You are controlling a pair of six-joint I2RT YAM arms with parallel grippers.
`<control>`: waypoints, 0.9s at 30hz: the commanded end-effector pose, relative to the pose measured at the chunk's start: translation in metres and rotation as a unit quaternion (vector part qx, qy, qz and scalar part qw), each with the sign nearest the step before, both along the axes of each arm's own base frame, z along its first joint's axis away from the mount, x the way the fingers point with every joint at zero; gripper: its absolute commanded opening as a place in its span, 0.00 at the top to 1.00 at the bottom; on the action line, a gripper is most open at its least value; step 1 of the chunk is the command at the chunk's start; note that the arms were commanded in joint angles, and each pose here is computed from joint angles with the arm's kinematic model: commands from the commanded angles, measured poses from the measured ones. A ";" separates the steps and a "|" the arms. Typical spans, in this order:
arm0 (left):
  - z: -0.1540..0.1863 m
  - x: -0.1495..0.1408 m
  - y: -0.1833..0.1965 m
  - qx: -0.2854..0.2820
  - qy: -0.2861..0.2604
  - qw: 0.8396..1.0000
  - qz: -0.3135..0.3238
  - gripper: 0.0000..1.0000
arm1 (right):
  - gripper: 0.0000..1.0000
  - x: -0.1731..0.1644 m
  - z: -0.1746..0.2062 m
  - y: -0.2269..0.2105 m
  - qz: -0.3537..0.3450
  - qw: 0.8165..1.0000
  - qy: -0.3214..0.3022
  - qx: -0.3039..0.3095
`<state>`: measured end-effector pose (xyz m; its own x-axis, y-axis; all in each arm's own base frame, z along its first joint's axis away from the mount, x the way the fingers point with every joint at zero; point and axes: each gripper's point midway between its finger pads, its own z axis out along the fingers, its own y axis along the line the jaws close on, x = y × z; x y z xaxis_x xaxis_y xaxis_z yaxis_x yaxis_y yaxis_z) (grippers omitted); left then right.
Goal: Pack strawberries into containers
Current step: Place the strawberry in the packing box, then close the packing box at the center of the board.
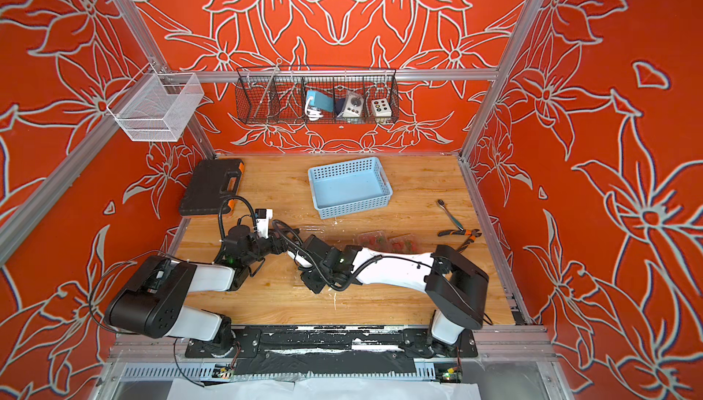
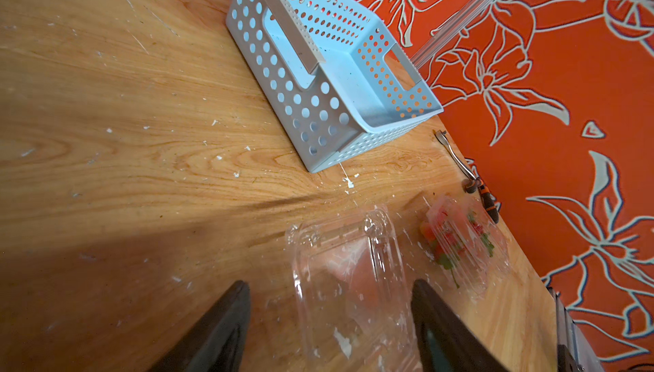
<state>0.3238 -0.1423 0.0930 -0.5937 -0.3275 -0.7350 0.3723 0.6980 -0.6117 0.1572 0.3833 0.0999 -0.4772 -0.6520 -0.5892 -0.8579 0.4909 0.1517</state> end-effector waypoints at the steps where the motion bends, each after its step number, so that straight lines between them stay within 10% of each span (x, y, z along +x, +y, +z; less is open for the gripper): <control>1: 0.011 0.005 -0.005 -0.009 -0.021 1.000 -0.019 0.29 | 0.62 0.018 0.015 -0.020 -0.053 0.998 -0.023 0.013; 27: -0.010 -0.004 -0.051 -0.019 -0.007 0.992 -0.124 0.30 | 0.60 0.047 0.039 -0.091 -0.157 0.984 -0.010 0.080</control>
